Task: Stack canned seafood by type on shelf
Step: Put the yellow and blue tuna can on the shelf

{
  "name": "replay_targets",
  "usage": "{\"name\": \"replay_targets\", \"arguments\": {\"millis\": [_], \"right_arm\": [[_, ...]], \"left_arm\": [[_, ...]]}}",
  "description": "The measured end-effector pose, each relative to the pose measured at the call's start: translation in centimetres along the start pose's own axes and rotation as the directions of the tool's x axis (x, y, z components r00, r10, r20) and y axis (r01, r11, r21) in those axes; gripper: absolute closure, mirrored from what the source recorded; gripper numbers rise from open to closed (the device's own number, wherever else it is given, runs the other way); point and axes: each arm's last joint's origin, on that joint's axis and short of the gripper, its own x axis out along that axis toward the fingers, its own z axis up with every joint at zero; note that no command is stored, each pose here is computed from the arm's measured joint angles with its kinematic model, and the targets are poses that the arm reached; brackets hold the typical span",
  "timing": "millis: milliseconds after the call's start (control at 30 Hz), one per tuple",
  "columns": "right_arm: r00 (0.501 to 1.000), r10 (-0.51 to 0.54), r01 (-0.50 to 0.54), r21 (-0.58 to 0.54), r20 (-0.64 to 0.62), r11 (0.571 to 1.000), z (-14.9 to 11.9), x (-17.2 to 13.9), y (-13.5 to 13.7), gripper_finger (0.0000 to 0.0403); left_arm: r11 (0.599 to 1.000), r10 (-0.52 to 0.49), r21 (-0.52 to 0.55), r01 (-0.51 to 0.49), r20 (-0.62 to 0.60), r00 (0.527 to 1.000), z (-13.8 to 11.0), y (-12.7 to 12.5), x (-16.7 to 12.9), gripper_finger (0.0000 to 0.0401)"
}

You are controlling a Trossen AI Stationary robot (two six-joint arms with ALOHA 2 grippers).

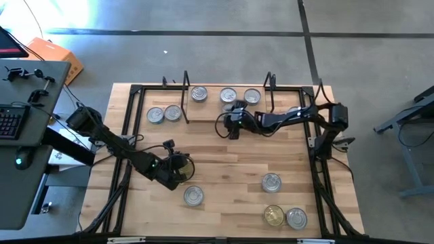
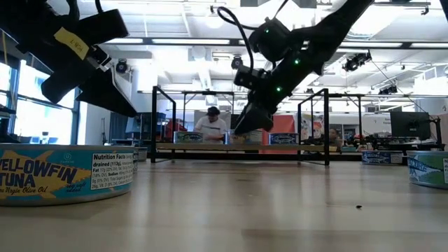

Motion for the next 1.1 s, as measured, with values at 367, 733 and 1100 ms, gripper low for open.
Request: {"name": "replay_targets", "arguments": {"millis": [367, 733, 1100], "right_arm": [[0.994, 0.038, -0.033, 0.059, -0.099, 0.998, 0.1, -3.4, 0.1, 0.0151], [0.987, 0.034, -0.003, 0.197, -0.154, 0.980, -1.4, -1.3, -1.4, 0.0251], [0.992, -0.012, 0.040, 0.236, -0.122, 0.971, -1.1, -1.1, -1.8, 0.0274]], "left_arm": [[1.000, -0.001, -0.004, 0.001, 0.003, 1.000, 0.0, 0.0, 0.0, 0.0401], [1.000, 0.001, 0.011, -0.001, 0.030, 1.000, 0.3, -0.1, 0.0, 0.0401], [1.000, -0.010, 0.018, 0.009, 0.056, 0.998, 0.7, -0.3, 0.0, 0.0401]]}}
